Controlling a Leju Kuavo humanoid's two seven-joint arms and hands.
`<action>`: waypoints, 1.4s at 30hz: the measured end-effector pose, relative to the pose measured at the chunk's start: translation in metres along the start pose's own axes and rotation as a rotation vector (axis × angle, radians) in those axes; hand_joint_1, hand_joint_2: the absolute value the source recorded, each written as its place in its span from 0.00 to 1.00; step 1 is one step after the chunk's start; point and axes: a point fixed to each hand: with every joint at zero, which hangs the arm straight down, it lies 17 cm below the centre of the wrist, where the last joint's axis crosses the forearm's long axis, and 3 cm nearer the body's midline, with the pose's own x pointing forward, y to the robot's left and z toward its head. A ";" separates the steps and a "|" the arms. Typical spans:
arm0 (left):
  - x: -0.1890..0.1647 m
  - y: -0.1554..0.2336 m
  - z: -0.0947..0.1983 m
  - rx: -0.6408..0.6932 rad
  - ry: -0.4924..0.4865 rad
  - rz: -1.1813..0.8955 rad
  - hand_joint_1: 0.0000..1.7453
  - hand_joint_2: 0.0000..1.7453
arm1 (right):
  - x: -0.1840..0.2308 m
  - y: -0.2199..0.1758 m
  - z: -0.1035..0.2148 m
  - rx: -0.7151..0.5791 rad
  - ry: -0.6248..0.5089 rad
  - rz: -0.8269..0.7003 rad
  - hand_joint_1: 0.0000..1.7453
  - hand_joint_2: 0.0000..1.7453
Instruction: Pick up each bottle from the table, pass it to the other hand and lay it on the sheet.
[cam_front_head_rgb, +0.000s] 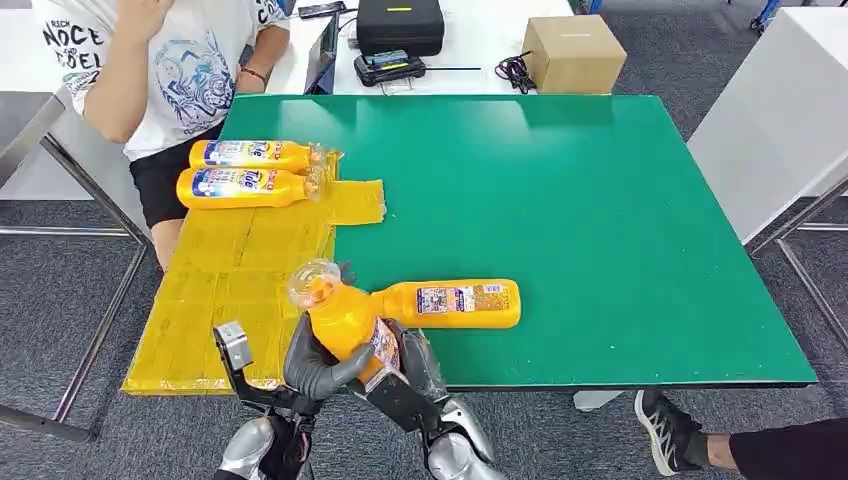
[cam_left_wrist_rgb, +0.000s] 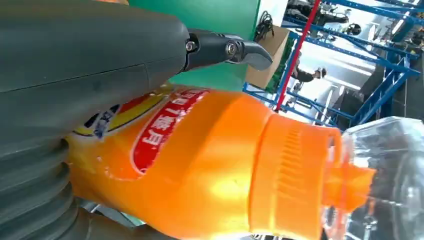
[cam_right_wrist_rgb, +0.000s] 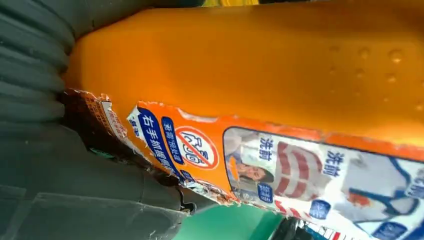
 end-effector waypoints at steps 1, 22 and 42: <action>0.000 0.000 0.000 0.001 0.000 0.000 0.00 1.00 | -0.001 0.002 0.000 0.006 0.002 0.001 1.00 1.00; -0.002 -0.003 0.000 -0.058 -0.002 -0.118 1.00 1.00 | -0.008 0.006 0.001 0.016 0.022 0.004 1.00 1.00; 0.033 0.015 -0.012 0.034 -0.099 -0.207 1.00 1.00 | 0.051 -0.054 -0.014 -0.200 -0.117 -0.053 0.00 0.00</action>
